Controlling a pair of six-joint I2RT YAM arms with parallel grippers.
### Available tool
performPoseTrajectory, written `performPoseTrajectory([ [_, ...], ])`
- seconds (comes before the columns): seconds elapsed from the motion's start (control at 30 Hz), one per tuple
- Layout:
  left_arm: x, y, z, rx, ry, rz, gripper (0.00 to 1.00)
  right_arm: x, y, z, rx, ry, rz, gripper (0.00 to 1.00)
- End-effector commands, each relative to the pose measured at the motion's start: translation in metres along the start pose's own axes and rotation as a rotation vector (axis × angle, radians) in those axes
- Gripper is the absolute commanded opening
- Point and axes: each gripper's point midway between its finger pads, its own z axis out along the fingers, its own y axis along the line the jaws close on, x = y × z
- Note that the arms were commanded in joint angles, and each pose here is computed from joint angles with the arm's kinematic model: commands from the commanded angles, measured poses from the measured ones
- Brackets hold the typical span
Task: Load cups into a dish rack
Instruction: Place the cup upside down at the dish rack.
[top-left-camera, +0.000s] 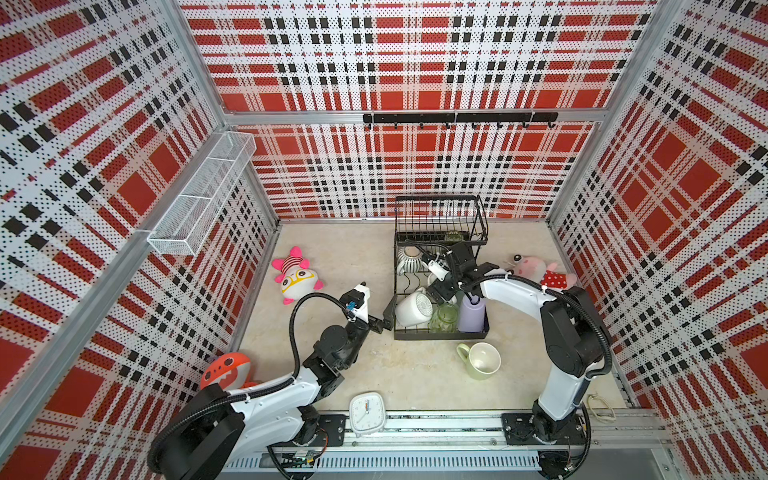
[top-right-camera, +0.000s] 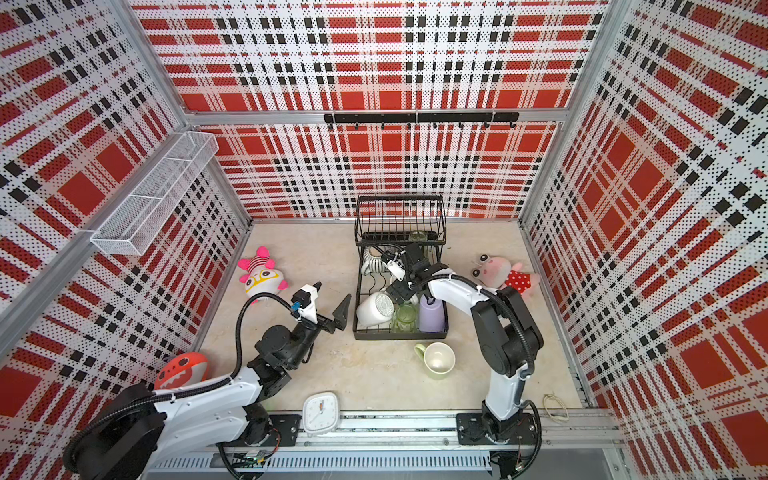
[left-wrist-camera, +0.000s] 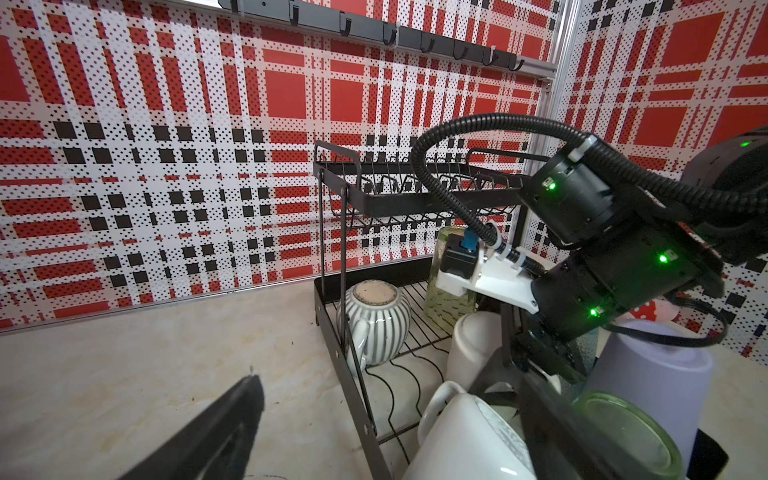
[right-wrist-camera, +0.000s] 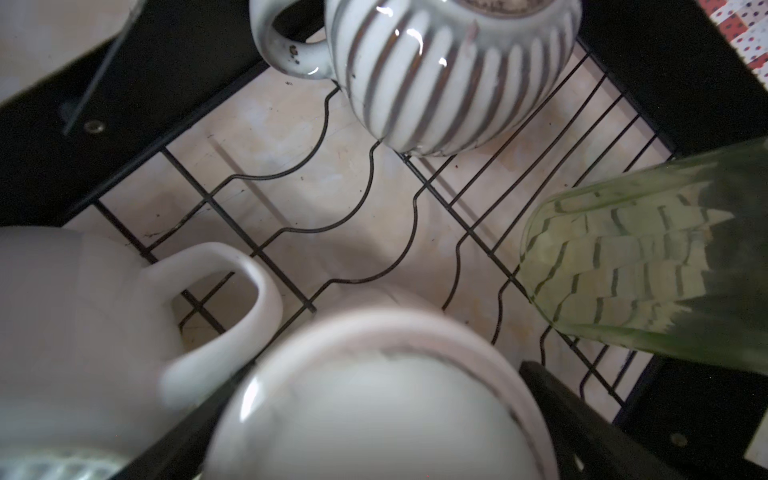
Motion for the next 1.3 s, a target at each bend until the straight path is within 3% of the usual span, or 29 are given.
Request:
performPoseTrajectory([
  [0.0, -0.004, 0.002, -0.001, -0.003, -0.014, -0.009, 0.98, -0.016, -0.004, -0.009, 0.009, -0.055, 0.01, 1.0],
  [0.37, -0.007, 0.002, -0.003, -0.002, -0.019, -0.017, 0.98, -0.038, -0.01, -0.035, 0.028, -0.126, 0.042, 1.0],
  [0.77, -0.037, 0.003, -0.011, 0.013, -0.086, -0.099, 0.98, -0.067, -0.026, -0.133, 0.239, -0.294, 0.169, 1.0],
  [1.0, -0.038, 0.004, -0.012, 0.013, -0.077, -0.097, 0.98, -0.062, -0.026, -0.175, 0.248, -0.359, 0.226, 1.0],
  [1.1, -0.041, 0.004, -0.012, 0.013, -0.074, -0.114, 0.98, -0.047, -0.037, -0.198, 0.282, -0.372, 0.376, 1.0],
  [1.27, -0.047, 0.003, -0.006, 0.055, 0.007, -0.312, 0.98, -0.006, -0.01, -0.223, 0.095, -0.262, 0.688, 0.96],
])
